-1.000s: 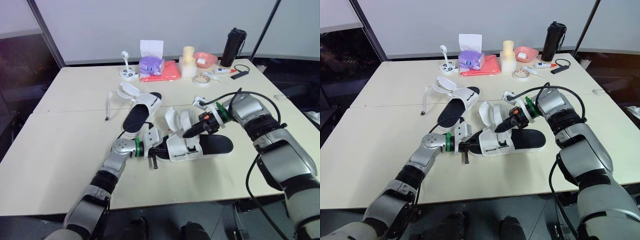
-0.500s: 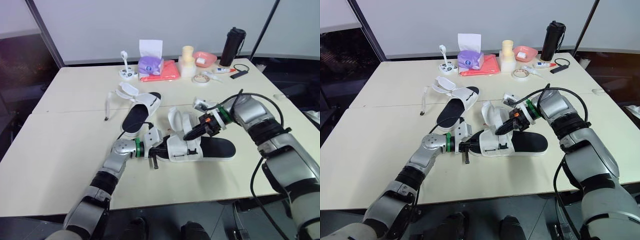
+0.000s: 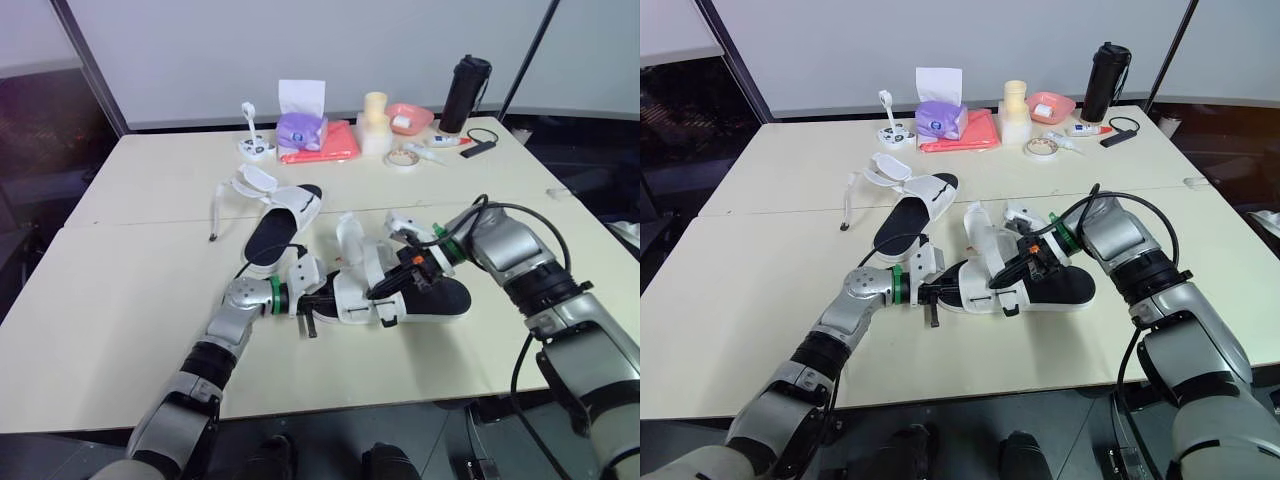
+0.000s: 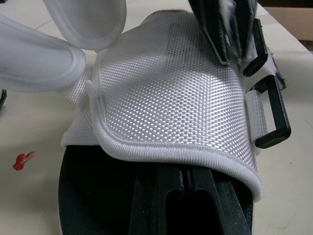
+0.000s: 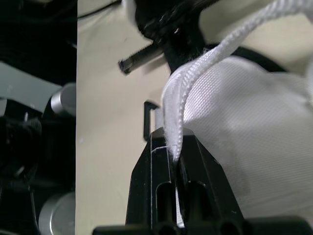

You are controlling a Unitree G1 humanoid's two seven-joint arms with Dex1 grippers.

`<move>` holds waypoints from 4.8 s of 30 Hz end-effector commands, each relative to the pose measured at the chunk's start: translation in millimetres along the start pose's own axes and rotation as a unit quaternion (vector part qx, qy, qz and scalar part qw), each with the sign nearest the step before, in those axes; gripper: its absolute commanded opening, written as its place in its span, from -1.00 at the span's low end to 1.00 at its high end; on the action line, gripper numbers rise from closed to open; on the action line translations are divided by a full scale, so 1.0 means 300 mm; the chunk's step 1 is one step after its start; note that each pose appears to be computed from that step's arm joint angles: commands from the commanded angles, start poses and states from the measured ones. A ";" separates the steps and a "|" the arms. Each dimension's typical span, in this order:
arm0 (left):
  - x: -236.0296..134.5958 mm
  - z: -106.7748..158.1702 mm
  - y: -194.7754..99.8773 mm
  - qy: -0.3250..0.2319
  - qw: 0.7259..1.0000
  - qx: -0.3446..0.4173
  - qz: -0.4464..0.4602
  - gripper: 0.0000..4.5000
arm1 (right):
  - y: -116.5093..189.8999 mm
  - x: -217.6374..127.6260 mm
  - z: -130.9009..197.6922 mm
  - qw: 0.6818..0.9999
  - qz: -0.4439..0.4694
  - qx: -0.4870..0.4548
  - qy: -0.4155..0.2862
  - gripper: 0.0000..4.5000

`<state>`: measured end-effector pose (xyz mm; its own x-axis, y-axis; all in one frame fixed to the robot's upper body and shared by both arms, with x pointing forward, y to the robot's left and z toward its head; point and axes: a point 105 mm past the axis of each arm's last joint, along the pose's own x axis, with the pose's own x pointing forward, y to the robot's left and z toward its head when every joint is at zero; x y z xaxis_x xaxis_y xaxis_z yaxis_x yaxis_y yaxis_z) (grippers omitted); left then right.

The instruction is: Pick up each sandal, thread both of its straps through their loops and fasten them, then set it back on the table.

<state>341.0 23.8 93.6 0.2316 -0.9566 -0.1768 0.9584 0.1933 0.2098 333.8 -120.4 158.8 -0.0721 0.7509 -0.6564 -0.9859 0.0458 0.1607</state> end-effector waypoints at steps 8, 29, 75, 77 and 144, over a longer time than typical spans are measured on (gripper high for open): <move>0.015 -0.047 -0.026 0.023 0.999 -0.018 -0.017 -1.00 | 0.026 -0.057 -0.013 0.998 -0.053 -0.033 0.027 0.32; 0.040 -0.032 -0.024 0.009 1.000 -0.017 -0.014 -1.00 | 0.254 -0.080 -0.158 0.981 -0.151 0.119 -0.018 1.00; 0.037 -0.031 -0.028 0.010 1.000 -0.016 -0.012 -1.00 | 0.312 0.136 -0.277 0.975 -0.075 0.205 -0.040 -0.99; 0.036 -0.032 -0.028 0.010 1.000 -0.017 -0.011 -1.00 | 0.332 0.133 -0.275 0.978 -0.068 0.192 -0.035 -0.99; 0.035 -0.029 -0.030 0.007 1.000 -0.020 -0.005 -1.00 | -0.190 -0.240 0.082 0.857 -0.413 0.202 -0.232 0.97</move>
<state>340.3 14.9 92.2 0.2355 -0.9585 -0.1609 0.9598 0.2033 0.1937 395.7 -157.5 199.9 0.7618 0.5320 -0.3696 -0.5339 0.8388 0.1068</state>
